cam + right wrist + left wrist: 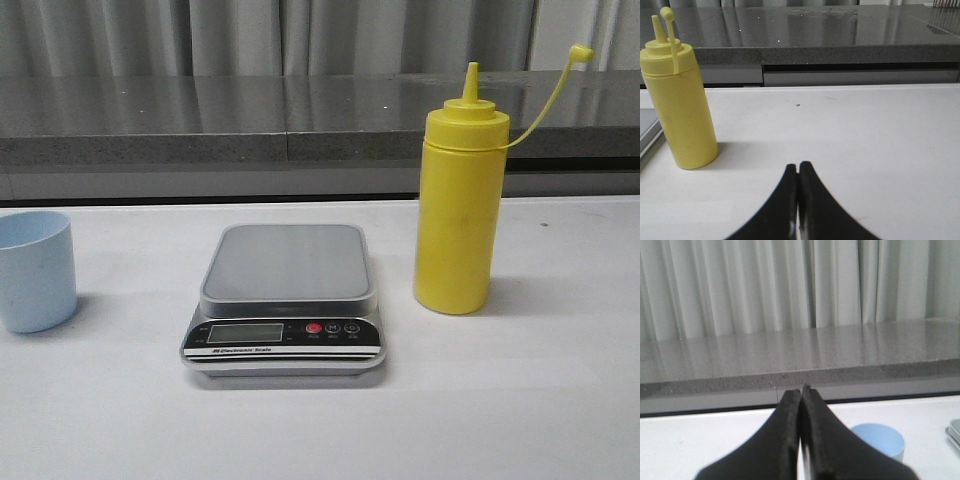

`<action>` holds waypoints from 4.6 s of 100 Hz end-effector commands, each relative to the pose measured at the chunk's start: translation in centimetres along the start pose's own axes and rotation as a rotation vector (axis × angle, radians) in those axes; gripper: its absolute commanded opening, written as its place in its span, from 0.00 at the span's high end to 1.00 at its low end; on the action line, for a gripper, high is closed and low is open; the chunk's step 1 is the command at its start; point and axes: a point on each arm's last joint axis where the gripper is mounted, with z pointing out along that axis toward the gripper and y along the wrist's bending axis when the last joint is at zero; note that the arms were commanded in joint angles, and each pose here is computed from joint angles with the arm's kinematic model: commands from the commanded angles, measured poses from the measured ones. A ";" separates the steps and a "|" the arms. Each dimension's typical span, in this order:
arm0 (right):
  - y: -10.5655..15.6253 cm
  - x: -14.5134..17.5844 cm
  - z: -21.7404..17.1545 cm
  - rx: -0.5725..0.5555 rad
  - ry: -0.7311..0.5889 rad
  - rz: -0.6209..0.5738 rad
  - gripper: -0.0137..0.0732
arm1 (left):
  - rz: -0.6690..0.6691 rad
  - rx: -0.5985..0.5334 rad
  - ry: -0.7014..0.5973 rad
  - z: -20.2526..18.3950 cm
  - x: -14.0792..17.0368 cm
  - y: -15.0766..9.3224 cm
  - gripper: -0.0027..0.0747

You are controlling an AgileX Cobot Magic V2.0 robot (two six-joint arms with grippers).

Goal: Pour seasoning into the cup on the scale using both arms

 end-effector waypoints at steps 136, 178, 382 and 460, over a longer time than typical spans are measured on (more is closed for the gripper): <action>0.1 -1.4 -0.3 -0.004 -0.121 -0.008 0.92 | -0.109 0.116 0.888 24.4 -6.6 -0.6 0.51; 0.1 -1.4 -0.3 -0.004 -0.121 -0.008 0.92 | -0.122 0.139 1.008 25.7 -3.3 -1.4 0.38; 0.1 -1.4 -0.3 -0.004 -0.121 -0.008 0.92 | 0.074 0.647 1.054 33.4 -6.7 -19.5 0.99; 0.1 -1.4 -0.3 -0.004 -0.121 -0.008 0.92 | 0.105 0.673 1.159 33.7 -4.2 -20.7 0.99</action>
